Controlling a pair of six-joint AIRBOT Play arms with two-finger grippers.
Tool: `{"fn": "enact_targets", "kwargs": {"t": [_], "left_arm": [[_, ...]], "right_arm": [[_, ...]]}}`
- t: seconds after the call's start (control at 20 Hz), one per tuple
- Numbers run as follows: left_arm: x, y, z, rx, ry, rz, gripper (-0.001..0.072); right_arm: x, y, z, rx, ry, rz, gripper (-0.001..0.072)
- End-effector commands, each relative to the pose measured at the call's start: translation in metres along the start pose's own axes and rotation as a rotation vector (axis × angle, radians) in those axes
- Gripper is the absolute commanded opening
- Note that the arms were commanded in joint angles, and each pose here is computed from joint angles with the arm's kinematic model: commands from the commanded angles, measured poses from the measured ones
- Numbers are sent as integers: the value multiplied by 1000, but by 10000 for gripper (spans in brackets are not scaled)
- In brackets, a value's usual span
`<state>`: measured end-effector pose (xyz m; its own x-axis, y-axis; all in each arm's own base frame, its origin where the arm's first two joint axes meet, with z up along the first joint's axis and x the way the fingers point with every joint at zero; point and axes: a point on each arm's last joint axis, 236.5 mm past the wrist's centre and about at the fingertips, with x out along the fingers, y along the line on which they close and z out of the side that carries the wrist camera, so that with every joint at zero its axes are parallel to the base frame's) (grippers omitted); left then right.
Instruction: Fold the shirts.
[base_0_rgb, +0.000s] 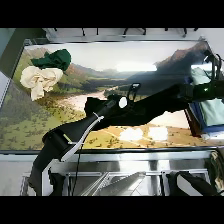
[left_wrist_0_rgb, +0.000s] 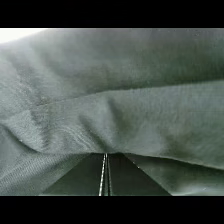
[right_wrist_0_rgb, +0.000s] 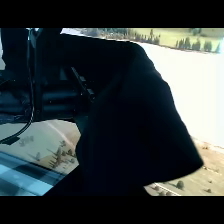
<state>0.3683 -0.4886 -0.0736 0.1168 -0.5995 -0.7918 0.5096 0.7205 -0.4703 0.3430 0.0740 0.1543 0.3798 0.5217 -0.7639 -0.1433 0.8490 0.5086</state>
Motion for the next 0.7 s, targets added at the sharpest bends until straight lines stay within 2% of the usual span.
{"fn": "enact_targets", "kwargs": {"t": [0.0,0.1,0.3,0.45,0.65], "left_arm": [[-12,1,-2,25,68,2,20],[-48,19,-8,81,125,40,20],[-153,99,-28,93,181,255,20],[-243,160,-51,14,177,374,20],[-340,235,-79,-195,77,505,20]], "right_arm": [[5,1,1,3,22,11,22],[14,0,2,14,41,17,22],[56,27,7,-24,69,55,22],[104,70,5,-51,101,142,22],[179,130,-7,-33,144,273,22]]}}
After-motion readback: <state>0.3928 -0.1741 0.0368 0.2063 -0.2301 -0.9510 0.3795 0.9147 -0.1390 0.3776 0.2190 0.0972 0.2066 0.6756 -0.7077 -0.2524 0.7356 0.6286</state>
